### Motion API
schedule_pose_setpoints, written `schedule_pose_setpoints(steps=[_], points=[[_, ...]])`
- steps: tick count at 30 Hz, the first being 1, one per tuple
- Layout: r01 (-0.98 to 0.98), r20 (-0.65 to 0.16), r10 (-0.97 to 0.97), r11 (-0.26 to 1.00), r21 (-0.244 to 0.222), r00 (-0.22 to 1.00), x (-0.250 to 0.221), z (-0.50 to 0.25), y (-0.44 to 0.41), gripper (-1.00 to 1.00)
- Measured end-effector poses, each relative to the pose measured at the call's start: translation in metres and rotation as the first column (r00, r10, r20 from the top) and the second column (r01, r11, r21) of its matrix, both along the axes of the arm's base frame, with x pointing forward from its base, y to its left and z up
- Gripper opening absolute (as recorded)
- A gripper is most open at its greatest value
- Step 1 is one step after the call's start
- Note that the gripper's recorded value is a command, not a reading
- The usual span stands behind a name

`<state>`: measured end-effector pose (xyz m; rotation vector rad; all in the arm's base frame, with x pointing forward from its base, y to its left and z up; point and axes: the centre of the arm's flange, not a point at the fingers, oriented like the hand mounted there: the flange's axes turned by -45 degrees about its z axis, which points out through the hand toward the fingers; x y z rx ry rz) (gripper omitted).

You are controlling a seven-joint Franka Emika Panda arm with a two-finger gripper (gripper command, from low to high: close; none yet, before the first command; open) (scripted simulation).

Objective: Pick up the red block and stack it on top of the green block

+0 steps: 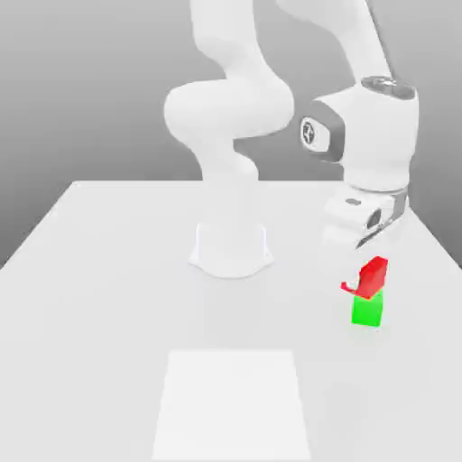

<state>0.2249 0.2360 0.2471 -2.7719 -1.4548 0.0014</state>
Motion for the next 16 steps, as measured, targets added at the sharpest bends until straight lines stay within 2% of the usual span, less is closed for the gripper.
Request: schedule_pose_setpoints(steps=[2,6,13,14,16], points=[[-0.060,0.006,0.060,0.998,-0.011,0.998,-0.021,-0.003,0.010,-1.00],[-0.075,0.016,0.076,0.997,-0.027,0.997,-0.024,-0.022,0.013,-1.00],[-0.078,0.011,0.078,0.997,-0.016,0.997,-0.027,-0.063,0.013,-1.00],[-0.078,0.008,0.078,0.997,-0.013,0.997,-0.028,-0.067,0.012,1.00],[-0.076,0.008,0.076,0.997,-0.013,0.997,-0.028,-0.067,0.012,1.00]])
